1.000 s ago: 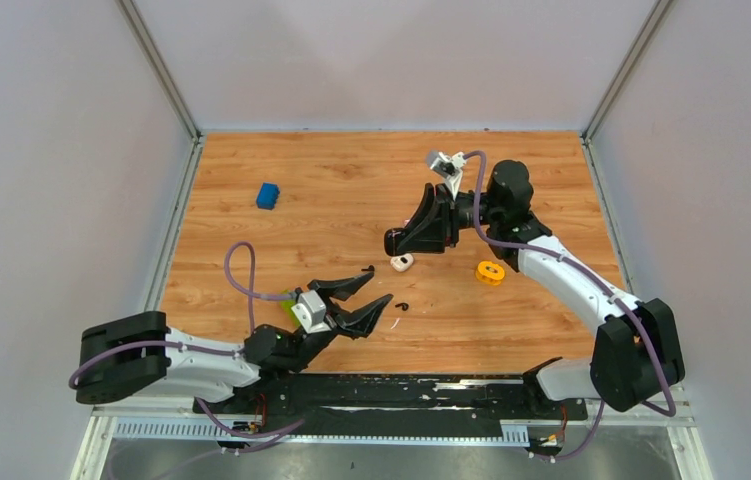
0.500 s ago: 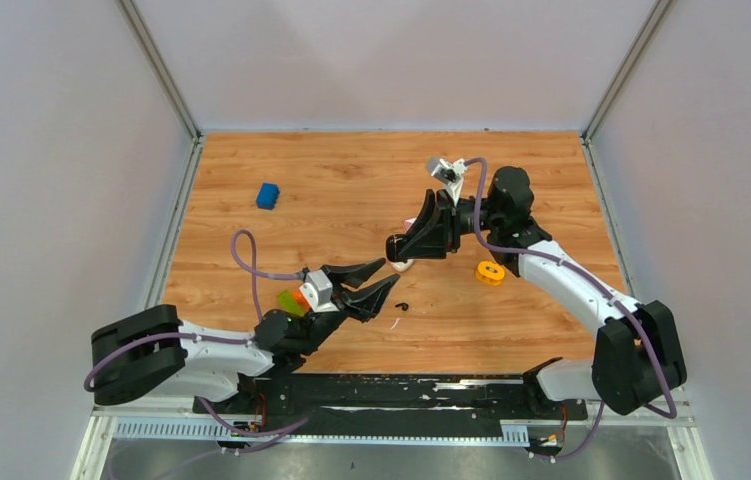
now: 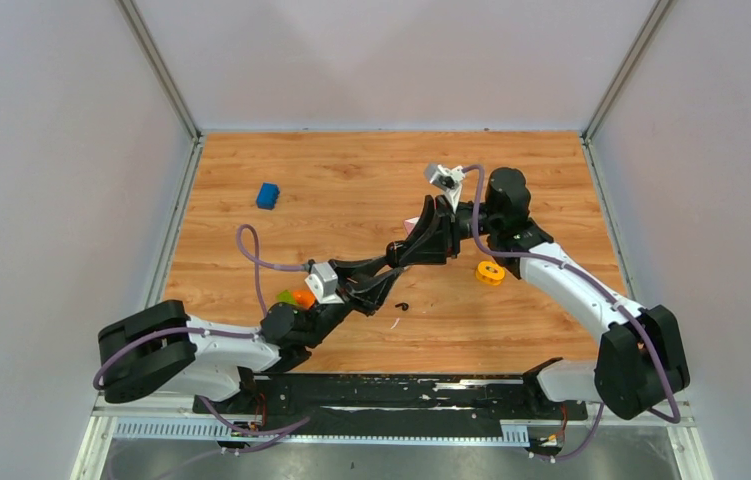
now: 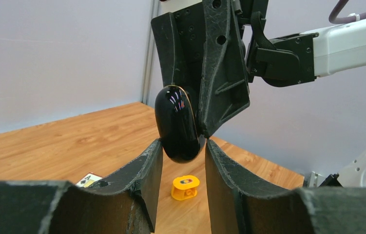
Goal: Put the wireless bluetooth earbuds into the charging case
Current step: Pick up the charging case at the center of the board, then open the charging case.
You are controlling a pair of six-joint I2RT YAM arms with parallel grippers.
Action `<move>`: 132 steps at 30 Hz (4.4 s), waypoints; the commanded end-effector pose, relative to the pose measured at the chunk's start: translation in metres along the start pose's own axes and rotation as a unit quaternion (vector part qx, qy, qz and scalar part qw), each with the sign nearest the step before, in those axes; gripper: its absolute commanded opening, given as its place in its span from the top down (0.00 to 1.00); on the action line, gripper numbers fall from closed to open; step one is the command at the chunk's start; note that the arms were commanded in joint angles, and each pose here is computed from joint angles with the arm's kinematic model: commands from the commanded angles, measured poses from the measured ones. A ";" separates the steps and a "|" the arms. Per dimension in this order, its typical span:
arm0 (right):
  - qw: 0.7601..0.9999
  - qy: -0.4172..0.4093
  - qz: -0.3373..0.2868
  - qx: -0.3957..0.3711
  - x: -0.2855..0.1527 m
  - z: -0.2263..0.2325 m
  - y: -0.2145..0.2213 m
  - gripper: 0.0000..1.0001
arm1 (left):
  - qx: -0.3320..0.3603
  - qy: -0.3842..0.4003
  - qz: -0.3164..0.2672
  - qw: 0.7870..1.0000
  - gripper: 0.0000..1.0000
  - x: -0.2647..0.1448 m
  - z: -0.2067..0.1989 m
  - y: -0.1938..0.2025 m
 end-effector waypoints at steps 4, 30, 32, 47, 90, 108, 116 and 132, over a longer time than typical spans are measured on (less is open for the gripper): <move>0.999 -0.012 0.007 -0.038 0.002 0.012 -0.004 0.76 | -0.032 0.009 -0.062 0.998 0.58 0.019 -0.004 -0.027; 0.974 0.075 0.160 -0.143 -0.010 -0.034 0.042 0.33 | 0.068 0.116 0.173 0.976 1.00 -0.042 -0.013 0.058; 0.968 0.072 0.188 -0.147 -0.008 -0.041 0.057 0.37 | 0.081 0.123 0.209 0.967 1.00 -0.047 -0.012 0.070; 0.934 0.048 0.303 -0.184 0.005 -0.057 0.120 0.42 | 0.105 0.201 0.289 0.930 1.00 -0.067 -0.024 0.112; 0.989 -0.041 0.127 -0.068 -0.006 -0.026 0.060 0.84 | 0.055 0.144 0.138 0.978 0.34 -0.067 -0.014 0.059; 0.991 -0.061 0.117 -0.038 -0.003 -0.033 0.071 0.82 | -0.037 0.157 0.100 0.982 0.39 -0.057 -0.015 0.061; 0.991 -0.024 0.135 0.001 0.002 -0.046 0.078 0.83 | -0.019 0.087 0.115 0.989 0.36 -0.054 0.004 0.060; 0.991 -0.016 0.129 -0.029 0.005 -0.037 0.074 0.81 | -0.035 0.137 0.131 0.981 0.40 -0.049 -0.011 0.062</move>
Point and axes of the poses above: each gripper's point midway between its finger pads, its own x axis out along the fingers, its own z axis along the line the jaws close on, y = z × x, the point moved 4 cm from there along -x, back along the fingers, and after that the axes turned 9 degrees about x, right-handed, at the moved point
